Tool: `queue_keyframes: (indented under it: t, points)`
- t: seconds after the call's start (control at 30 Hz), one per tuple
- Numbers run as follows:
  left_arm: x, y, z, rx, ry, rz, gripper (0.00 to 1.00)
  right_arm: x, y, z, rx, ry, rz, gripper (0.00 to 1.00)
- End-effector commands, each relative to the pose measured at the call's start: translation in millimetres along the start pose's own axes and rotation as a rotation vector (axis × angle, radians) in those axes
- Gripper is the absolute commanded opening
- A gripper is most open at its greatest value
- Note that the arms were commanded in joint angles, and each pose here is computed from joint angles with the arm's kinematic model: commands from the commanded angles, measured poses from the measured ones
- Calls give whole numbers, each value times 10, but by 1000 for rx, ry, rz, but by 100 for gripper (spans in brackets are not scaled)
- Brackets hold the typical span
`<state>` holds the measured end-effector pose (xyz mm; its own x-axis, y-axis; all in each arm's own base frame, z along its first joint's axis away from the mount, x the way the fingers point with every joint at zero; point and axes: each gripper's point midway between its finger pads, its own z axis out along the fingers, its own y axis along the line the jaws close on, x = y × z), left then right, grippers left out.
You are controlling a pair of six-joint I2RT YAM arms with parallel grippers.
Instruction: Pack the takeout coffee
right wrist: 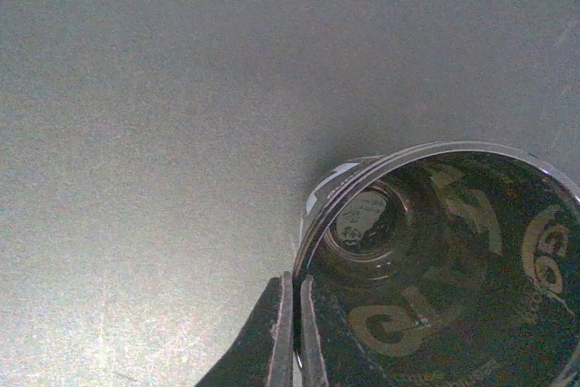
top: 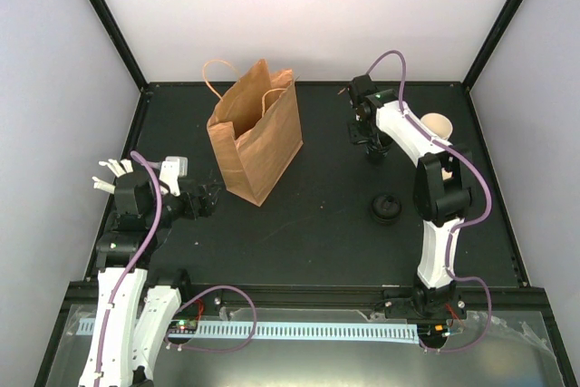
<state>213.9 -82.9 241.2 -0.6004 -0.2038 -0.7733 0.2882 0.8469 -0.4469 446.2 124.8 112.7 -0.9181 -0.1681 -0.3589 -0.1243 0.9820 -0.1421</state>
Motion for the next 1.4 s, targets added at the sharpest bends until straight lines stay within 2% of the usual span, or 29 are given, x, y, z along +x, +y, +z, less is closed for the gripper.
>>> queue_keyframes:
  t: [0.0, 0.47, 0.77, 1.37]
  points:
    - [-41, -28, 11, 17, -10, 1, 99, -78, -110, -126, 32, -22, -9, 1]
    - [-34, -28, 17, 18, -7, 0, 99, -65, -57, -201, -9, -20, -5, 3]
    - [-28, -28, 25, 22, -3, -3, 99, 87, 109, -209, -116, -14, 11, 3]
    - [-26, -29, 33, 25, 0, -5, 99, 279, 48, -179, -84, 7, -4, 6]
